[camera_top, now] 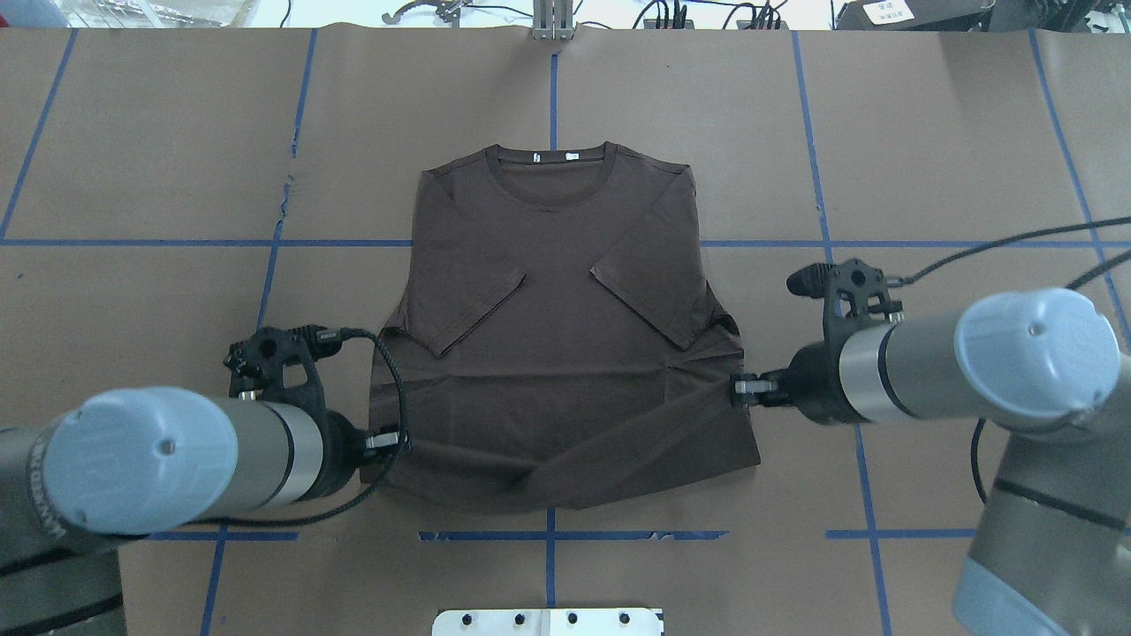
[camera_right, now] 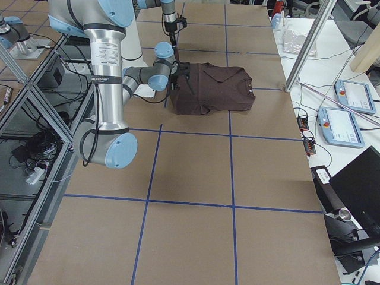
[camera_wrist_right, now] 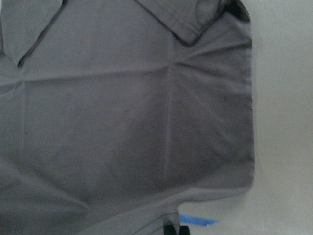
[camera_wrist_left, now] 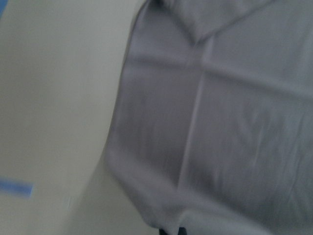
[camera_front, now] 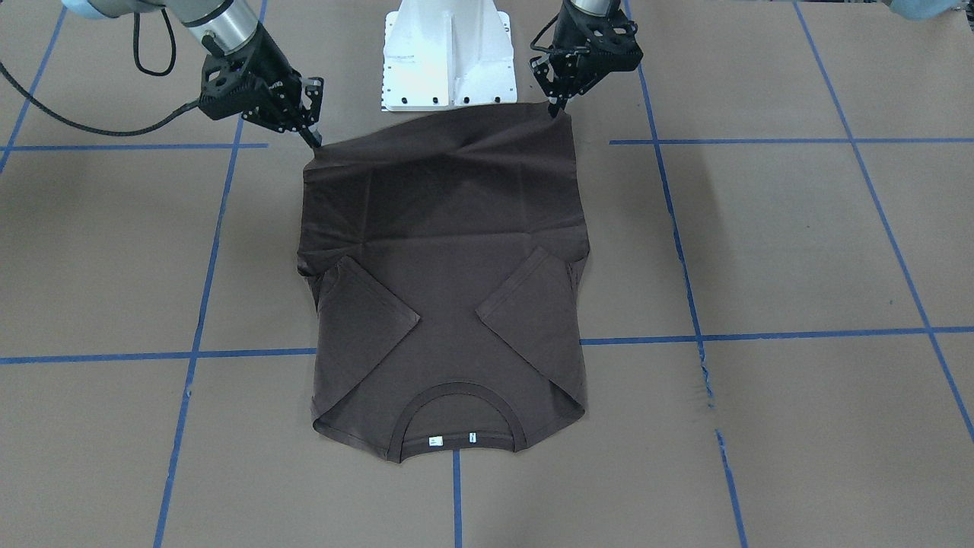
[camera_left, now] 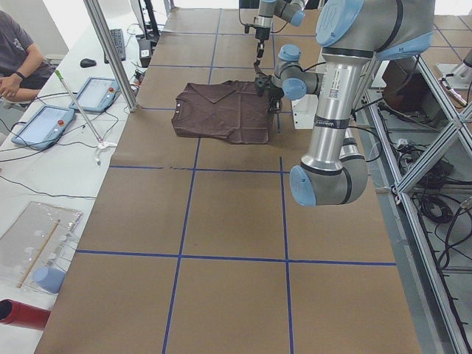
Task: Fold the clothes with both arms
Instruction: 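Lift the hem with both grippers and fold it toward the collar, then lower the hem onto the collar and open both grippers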
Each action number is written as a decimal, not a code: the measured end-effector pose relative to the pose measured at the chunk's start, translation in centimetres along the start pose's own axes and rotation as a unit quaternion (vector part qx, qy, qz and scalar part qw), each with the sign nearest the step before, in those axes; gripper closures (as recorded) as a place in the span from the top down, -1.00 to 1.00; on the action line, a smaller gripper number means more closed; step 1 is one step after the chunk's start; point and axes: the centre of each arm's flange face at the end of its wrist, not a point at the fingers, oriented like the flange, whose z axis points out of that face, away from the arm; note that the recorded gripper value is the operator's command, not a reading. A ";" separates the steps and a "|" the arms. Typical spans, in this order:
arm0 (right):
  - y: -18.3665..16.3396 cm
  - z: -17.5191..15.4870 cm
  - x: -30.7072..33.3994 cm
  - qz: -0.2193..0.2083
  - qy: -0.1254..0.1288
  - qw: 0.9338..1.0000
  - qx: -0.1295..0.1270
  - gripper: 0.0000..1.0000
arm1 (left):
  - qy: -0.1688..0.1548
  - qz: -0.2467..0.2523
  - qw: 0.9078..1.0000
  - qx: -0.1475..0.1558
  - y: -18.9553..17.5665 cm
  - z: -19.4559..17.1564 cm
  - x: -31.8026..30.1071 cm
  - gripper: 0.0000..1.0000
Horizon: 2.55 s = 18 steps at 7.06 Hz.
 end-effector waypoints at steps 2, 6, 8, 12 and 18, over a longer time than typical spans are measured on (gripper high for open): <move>-10.0 1.5 3.1 0.006 0.026 0.999 0.023 -1.00 | -0.028 0.036 0.997 0.061 -9.0 3.7 -0.7 -1.00; -22.1 7.2 3.6 0.048 0.074 0.995 0.038 -1.00 | -0.040 0.040 0.992 0.116 -21.1 11.7 -1.9 -1.00; -25.6 8.2 2.4 0.058 0.081 0.994 0.044 -1.00 | -0.028 0.034 0.989 0.139 -26.1 13.6 -0.3 -1.00; -28.0 10.2 4.5 0.065 0.085 0.993 0.051 -1.00 | -0.033 0.029 0.987 0.155 -30.8 16.0 -0.1 -1.00; -32.0 10.1 3.2 0.073 0.087 0.992 0.063 -0.46 | -0.030 0.033 0.987 0.157 -31.2 15.8 1.2 0.61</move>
